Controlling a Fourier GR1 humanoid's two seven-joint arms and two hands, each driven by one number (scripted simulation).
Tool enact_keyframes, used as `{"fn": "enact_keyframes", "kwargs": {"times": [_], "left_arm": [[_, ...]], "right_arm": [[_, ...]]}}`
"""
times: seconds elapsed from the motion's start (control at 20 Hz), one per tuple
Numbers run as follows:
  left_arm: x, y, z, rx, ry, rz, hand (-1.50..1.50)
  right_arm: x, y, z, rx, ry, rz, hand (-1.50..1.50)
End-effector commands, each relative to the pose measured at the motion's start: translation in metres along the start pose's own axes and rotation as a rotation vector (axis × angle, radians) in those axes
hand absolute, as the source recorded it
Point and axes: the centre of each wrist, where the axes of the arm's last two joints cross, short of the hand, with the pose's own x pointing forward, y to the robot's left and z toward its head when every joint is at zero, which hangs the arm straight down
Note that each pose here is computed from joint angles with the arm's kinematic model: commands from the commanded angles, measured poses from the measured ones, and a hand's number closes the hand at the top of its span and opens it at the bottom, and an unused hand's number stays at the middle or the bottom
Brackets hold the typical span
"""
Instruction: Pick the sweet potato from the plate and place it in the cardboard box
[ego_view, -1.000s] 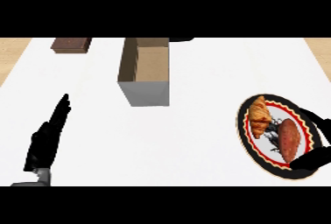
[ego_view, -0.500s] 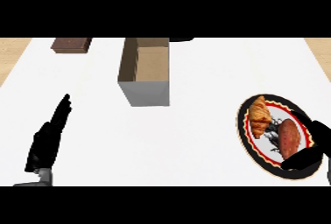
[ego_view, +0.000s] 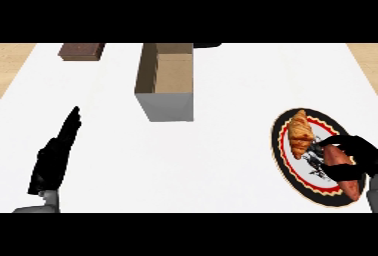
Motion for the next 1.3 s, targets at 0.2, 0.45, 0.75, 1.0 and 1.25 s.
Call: {"fn": "enact_keyframes", "kwargs": {"times": [0.2,0.45,0.75,1.0,1.25], "left_arm": [[-0.004,-0.007,0.013,-0.010,0.010,0.011,0.00],[-0.003,-0.002,0.002,0.024,0.001,-0.002,0.00],[-0.005,0.002,0.008,-0.006,0.005,-0.004,0.00],[0.001,0.008,0.000,-0.004,0.000,0.008,0.00],[0.005,-0.016,-0.001,-0.014,-0.006,-0.007,0.00]], "right_arm": [[0.004,0.014,-0.002,-0.213,-0.022,0.099,1.50],[0.055,0.053,0.028,-0.332,0.004,0.071,1.50],[0.144,0.116,0.077,-0.480,0.158,0.100,1.50],[0.201,0.122,0.120,-0.625,0.181,0.156,1.50],[0.226,0.125,0.169,-0.678,0.025,0.061,1.50]]}}
